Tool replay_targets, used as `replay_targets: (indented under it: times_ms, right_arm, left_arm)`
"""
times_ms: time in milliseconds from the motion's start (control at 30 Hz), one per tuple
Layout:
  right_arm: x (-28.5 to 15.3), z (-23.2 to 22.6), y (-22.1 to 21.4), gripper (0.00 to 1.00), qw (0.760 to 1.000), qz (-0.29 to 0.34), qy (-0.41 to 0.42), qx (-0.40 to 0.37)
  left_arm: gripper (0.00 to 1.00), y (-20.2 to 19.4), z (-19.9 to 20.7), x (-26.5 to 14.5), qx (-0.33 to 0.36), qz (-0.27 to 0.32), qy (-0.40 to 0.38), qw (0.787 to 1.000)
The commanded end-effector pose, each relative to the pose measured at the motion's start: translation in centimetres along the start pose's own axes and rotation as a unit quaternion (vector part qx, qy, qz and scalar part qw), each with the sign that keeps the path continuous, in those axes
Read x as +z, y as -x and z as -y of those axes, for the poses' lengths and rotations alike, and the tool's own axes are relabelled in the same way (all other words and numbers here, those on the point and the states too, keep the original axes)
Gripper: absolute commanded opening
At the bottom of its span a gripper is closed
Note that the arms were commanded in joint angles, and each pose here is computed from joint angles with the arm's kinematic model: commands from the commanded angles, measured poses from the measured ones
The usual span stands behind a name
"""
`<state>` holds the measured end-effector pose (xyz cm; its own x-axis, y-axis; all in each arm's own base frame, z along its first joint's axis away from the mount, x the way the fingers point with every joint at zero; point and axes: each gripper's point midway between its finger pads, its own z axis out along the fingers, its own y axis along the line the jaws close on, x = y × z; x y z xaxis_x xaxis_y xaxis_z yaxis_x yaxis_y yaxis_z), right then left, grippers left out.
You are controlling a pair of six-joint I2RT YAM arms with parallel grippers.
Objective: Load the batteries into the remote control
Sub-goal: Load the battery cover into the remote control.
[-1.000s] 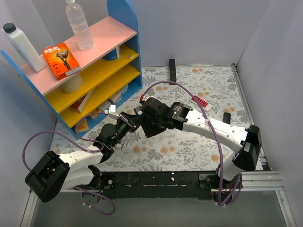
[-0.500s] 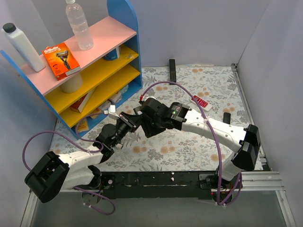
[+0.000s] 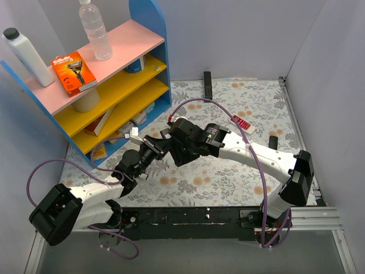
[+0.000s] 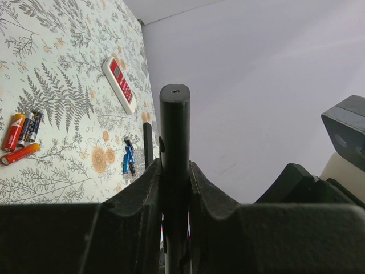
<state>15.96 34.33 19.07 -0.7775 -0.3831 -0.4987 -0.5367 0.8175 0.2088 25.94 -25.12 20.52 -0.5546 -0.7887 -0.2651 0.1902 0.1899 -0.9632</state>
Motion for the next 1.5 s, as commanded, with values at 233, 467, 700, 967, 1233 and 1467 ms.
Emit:
replay_targets:
  times_ms: [233,467,700,967,1233,1467]
  right_arm:
    - [0.1,-0.9,-0.7,0.4,1.0,-0.011,0.017,-0.005]
    - [0.0,-0.9,-0.3,0.44,1.0,-0.002,0.015,-0.007]
    - [-0.5,-0.9,0.3,0.47,1.0,0.006,0.016,-0.01]
    - [-0.8,-1.0,0.5,0.48,1.0,0.007,0.015,-0.01]
    - [-1.0,-1.3,0.5,0.48,1.0,0.0,0.021,-0.014]
    - [-0.8,-1.4,0.4,0.49,1.0,-0.011,0.017,-0.021]
  left_arm:
    - [0.06,0.8,3.3,-0.3,-0.013,0.015,-0.054,0.998]
    - [0.07,0.7,3.5,-0.5,-0.016,0.012,-0.06,0.998]
    - [0.07,0.7,3.5,-0.5,-0.023,0.01,-0.06,0.998]
    - [0.07,0.6,3.0,-0.6,-0.036,0.009,-0.051,0.998]
    - [0.07,0.9,2.5,-0.3,-0.041,0.018,-0.035,0.998]
    - [0.07,0.8,1.3,0.0,-0.039,0.019,-0.007,0.999]
